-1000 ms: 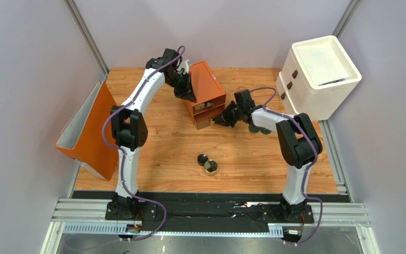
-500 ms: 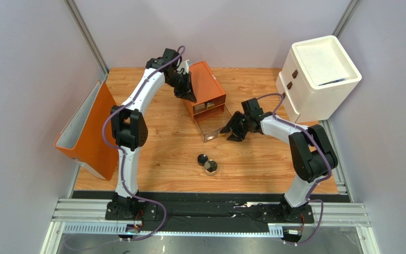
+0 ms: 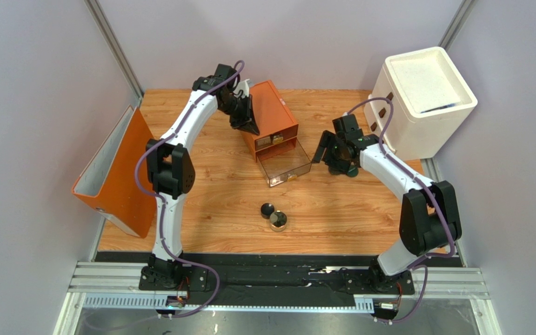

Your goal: Organize the makeup

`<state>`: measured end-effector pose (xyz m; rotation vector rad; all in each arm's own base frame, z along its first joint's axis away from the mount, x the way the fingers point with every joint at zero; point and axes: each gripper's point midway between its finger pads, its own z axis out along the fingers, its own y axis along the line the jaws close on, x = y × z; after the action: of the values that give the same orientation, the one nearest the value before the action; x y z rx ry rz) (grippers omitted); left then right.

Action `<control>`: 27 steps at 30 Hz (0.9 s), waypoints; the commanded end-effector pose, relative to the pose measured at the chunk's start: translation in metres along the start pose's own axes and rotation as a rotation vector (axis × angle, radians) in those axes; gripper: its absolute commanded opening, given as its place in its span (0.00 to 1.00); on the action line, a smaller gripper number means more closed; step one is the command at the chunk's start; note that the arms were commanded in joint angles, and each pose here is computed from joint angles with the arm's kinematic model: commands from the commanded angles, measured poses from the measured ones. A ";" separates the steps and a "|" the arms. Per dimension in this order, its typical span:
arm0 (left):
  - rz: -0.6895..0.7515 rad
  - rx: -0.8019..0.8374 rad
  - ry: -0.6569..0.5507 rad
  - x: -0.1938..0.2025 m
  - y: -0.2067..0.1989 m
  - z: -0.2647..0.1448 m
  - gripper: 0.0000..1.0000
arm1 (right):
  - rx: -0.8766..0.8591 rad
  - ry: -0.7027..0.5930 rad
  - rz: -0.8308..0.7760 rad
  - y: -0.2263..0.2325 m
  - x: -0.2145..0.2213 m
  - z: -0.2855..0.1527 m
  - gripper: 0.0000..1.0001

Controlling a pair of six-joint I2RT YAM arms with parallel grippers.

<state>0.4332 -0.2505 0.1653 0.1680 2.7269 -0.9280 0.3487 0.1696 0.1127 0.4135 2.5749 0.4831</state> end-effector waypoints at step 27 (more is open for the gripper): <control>-0.012 -0.127 0.104 0.027 0.037 0.009 0.00 | 0.311 0.035 0.102 -0.098 -0.057 0.098 0.18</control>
<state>0.4315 -0.2516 0.1647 0.1807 2.7257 -0.9549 0.4134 0.0853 0.0231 0.6435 2.6988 0.1113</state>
